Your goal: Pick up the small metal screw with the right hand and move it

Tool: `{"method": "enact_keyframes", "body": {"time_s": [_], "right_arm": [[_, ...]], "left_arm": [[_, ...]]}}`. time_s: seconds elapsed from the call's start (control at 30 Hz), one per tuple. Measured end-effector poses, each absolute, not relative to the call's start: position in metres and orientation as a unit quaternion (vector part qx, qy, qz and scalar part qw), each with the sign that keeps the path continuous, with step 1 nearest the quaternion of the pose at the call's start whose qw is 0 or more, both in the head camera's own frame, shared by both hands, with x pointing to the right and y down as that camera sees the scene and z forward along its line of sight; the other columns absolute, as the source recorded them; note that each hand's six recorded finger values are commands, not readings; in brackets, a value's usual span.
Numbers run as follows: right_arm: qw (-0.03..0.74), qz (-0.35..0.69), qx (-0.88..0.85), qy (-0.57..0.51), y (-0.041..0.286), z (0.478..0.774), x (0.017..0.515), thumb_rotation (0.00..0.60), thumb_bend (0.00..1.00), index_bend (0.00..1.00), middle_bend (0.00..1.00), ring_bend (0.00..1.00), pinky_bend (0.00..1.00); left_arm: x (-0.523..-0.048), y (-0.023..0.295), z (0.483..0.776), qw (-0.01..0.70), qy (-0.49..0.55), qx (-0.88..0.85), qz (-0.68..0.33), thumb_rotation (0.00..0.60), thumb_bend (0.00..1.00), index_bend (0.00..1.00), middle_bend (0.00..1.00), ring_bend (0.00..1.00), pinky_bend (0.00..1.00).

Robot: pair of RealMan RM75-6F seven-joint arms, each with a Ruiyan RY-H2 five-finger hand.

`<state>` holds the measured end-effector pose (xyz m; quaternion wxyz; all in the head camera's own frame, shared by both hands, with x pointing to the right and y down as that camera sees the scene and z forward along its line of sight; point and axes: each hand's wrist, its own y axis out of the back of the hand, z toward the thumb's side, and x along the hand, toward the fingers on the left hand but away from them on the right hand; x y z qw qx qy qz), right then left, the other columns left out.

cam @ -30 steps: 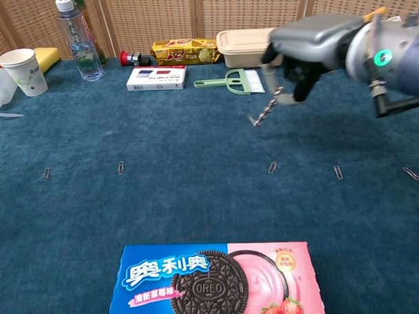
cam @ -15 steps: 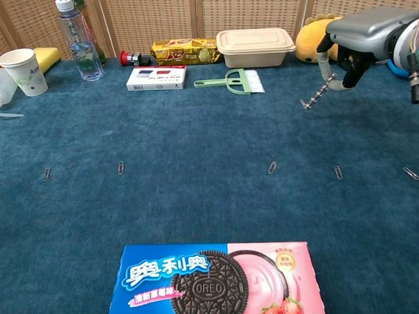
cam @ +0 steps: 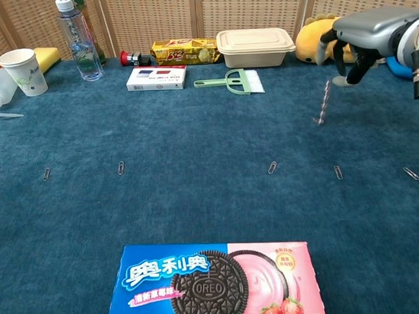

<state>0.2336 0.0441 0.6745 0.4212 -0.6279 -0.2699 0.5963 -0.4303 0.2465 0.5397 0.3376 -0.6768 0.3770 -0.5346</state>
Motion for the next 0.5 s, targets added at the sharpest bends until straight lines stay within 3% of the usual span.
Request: {"method": "enact_keyframes", "body": {"time_s": [0.27,0.5], "right_arm": [[0.413,0.587,-0.625,-0.307,0.040,0.661,0.246,0.600,0.41,0.05,0.23,0.25,0.31],[0.402,0.579,-0.614,-0.356,0.053,0.641,0.274,0.600,0.41,0.07,0.23,0.19,0.23]], "left_arm": [[-0.428,0.246,0.539,0.337,0.380,-0.678,-0.532,0.459,0.39,0.06,0.17,0.10,0.16],[-0.427,0.252,0.541,0.331,0.375,-0.680,-0.536,0.462,0.39,0.06,0.17,0.10,0.16]]}}
